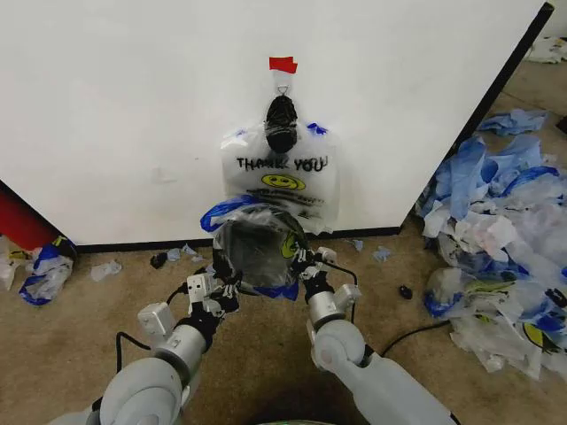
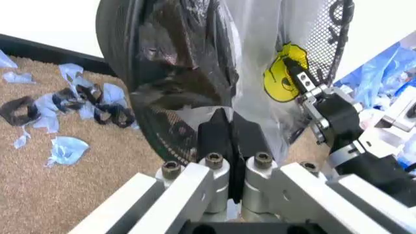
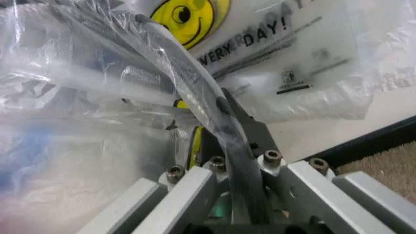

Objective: Pick up the garbage bag from the wall and place it over the trash bin.

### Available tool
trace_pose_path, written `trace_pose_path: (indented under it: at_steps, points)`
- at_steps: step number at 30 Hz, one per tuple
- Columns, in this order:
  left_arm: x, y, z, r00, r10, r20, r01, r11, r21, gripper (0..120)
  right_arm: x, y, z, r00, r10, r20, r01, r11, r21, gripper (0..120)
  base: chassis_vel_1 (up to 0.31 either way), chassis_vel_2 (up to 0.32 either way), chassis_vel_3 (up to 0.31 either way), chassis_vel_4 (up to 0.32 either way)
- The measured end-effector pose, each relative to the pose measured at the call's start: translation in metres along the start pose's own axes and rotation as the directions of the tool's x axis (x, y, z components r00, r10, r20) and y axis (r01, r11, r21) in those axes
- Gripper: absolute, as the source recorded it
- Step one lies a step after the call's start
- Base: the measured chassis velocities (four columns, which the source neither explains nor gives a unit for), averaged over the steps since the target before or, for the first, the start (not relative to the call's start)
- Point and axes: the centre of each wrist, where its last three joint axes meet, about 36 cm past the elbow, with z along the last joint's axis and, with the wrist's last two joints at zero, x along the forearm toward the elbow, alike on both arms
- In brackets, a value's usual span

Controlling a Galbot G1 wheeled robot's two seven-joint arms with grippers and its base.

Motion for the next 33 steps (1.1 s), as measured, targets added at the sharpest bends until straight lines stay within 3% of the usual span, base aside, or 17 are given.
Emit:
trace_pose_path:
  at_steps: [22, 33]
  points:
    - [-0.004, 0.005, -0.002, 1.000, -0.015, 0.019, 0.016, 1.000, -0.009, 0, 0.006, -0.013, -0.030, 0.999, 0.043, 0.003, -0.043, 0.999, -0.021, 0, 0.000, 0.000, 0.000, 0.000]
    - [-0.003, 0.004, 0.002, 1.000, -0.015, 0.012, 0.015, 1.000, -0.008, 0, 0.022, -0.014, -0.060, 0.990, 0.135, -0.035, -0.136, 0.990, -0.041, 0, 0.000, 0.000, 0.000, 0.000]
